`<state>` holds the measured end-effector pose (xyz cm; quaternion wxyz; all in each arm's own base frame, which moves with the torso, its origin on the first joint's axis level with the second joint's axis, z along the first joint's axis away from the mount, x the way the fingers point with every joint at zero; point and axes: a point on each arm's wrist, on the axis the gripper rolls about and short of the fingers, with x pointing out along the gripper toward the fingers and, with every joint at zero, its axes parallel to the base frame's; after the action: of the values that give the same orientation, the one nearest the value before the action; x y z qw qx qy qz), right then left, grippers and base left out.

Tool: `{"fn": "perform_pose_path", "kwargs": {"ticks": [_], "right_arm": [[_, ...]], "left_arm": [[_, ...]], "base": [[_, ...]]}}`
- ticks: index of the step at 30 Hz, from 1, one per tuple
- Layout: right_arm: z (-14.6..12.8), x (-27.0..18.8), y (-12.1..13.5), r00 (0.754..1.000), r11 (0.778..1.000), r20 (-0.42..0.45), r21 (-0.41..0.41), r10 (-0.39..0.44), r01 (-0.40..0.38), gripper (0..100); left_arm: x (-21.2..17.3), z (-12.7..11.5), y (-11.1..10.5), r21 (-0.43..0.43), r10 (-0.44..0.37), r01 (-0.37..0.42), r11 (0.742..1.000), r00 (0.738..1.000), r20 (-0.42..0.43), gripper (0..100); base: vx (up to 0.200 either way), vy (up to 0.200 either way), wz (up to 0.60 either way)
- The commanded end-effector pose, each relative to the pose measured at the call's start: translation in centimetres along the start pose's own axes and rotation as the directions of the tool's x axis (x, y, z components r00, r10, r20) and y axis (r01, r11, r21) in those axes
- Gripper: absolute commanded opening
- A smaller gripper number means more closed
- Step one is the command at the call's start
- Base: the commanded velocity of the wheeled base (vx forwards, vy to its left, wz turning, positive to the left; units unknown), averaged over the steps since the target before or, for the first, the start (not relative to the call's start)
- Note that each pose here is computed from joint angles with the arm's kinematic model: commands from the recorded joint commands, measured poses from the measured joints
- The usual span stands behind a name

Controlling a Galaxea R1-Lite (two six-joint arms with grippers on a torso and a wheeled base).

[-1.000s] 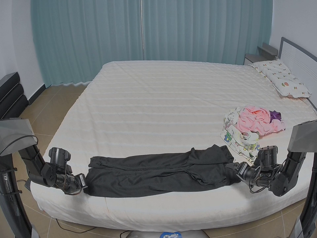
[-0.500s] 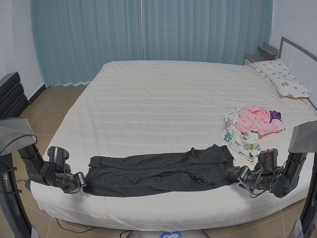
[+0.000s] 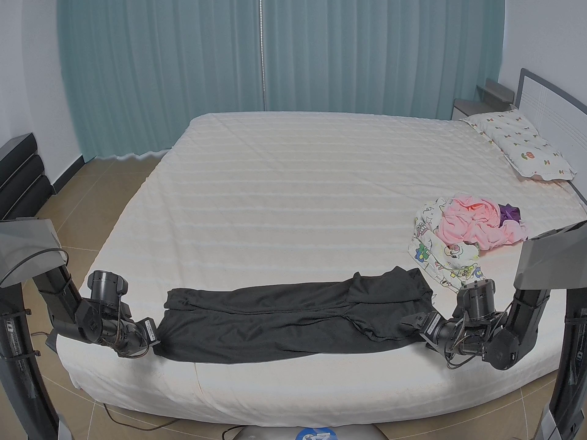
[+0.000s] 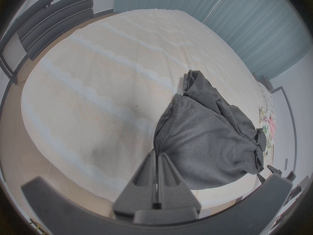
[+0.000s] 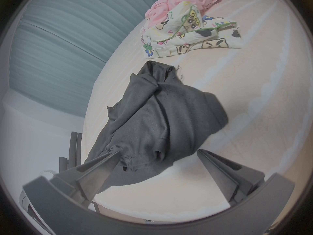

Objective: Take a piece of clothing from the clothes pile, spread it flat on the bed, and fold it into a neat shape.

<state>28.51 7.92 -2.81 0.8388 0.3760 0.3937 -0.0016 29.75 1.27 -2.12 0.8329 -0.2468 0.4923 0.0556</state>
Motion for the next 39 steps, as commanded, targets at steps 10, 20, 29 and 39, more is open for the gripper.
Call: {"fn": "perform_pose_path", "kwargs": {"ticks": [10,20,29,39], "right_arm": [[0.2,2.8,-0.1,0.996,0.999,0.078,-0.005,-0.051,0.051,0],[-1.4,1.0,-0.2,0.994,0.995,0.062,-0.036,-0.090,0.092,0],[-1.5,-1.3,-0.3,0.993,0.994,0.058,-0.035,-0.100,0.103,0],[-2.2,-3.3,-1.4,0.990,0.988,0.030,-0.070,-0.137,0.139,0]], "left_arm": [[0.1,0.0,0.0,0.000,-0.001,0.001,1.000,1.000,0.000,0],[-0.2,0.2,0.1,-0.007,-0.002,0.002,1.000,1.000,0.008,0],[-1.3,1.3,0.4,-0.032,0.013,-0.013,0.999,1.000,0.019,0],[-2.4,1.8,0.5,-0.043,0.055,-0.058,0.997,0.996,-0.069,0]], "base": [[0.000,0.000,0.00],[0.000,0.000,0.00],[0.000,0.000,0.00],[0.000,0.000,0.00]]}}
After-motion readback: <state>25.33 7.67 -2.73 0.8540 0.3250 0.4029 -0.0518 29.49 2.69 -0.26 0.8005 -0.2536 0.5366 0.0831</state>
